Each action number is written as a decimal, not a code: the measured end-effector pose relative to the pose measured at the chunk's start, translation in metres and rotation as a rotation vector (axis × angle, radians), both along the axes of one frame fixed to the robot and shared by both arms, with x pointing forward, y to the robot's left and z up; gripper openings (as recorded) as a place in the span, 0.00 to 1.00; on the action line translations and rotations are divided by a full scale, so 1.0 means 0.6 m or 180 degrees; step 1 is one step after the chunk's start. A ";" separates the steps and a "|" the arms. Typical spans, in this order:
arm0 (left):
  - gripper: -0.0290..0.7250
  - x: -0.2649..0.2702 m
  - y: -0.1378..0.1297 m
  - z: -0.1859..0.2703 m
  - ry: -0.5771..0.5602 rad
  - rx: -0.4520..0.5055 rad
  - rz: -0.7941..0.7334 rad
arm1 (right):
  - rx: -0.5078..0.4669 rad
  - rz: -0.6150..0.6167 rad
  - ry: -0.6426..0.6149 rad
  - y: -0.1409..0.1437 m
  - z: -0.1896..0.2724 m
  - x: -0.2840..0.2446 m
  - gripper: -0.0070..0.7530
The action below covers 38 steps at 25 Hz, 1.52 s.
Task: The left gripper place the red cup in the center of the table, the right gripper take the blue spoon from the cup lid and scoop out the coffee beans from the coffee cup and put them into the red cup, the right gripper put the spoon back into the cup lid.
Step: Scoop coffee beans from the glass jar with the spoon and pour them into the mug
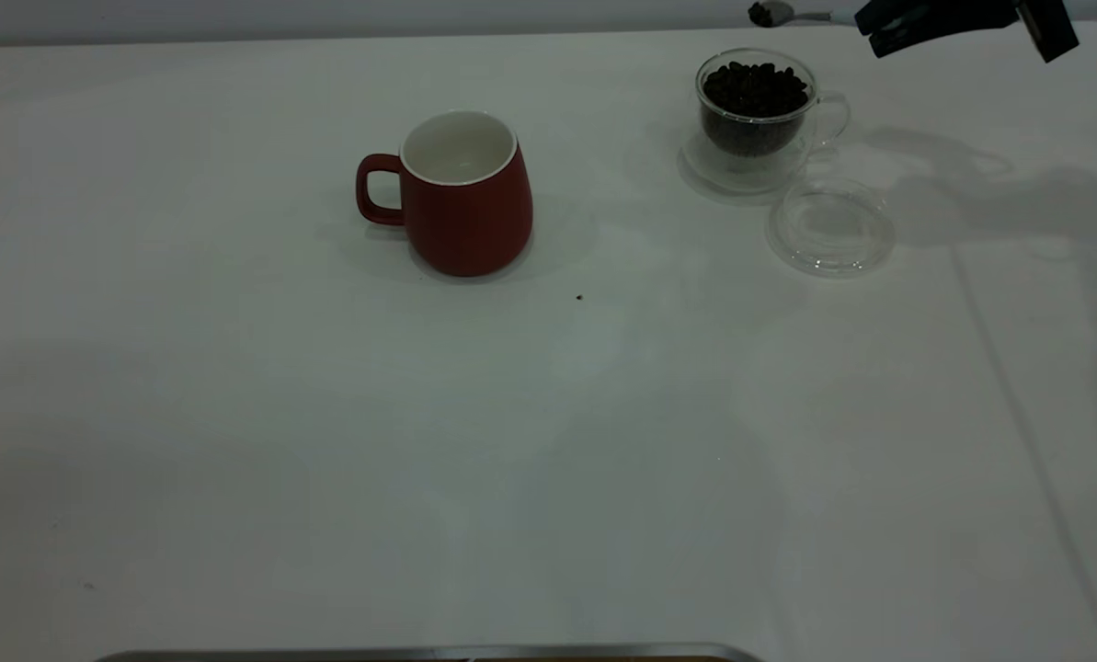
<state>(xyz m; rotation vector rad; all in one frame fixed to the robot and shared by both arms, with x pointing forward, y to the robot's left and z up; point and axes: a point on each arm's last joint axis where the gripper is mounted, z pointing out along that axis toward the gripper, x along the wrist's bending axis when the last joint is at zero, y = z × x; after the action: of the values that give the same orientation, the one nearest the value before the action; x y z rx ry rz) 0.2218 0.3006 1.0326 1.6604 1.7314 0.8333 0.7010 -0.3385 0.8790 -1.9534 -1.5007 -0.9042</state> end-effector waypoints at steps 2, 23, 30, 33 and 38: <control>0.66 0.000 0.000 0.000 0.0000 0.0007 -0.0006 | 0.0009 -0.0007 -0.0009 0.000 0.002 0.000 0.16; 0.66 0.000 0.000 0.000 0.0000 0.0004 -0.0004 | -0.0025 0.0164 -0.0231 0.043 0.057 0.003 0.16; 0.66 0.000 0.000 0.000 0.0000 0.0004 -0.0004 | -0.0020 0.0334 -0.0244 0.084 0.060 0.003 0.16; 0.66 0.000 0.000 0.000 0.0000 0.0001 -0.0001 | -0.0018 0.0395 -0.0245 0.099 0.060 0.002 0.16; 0.66 0.000 0.000 0.000 0.0000 0.0001 -0.0001 | -0.0013 0.0499 -0.0243 0.125 0.060 0.001 0.16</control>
<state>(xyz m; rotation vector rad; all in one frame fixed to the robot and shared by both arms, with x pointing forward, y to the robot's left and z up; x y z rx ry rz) 0.2218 0.3006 1.0326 1.6609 1.7311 0.8336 0.7015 -0.2638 0.9152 -1.7930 -1.6741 -0.9165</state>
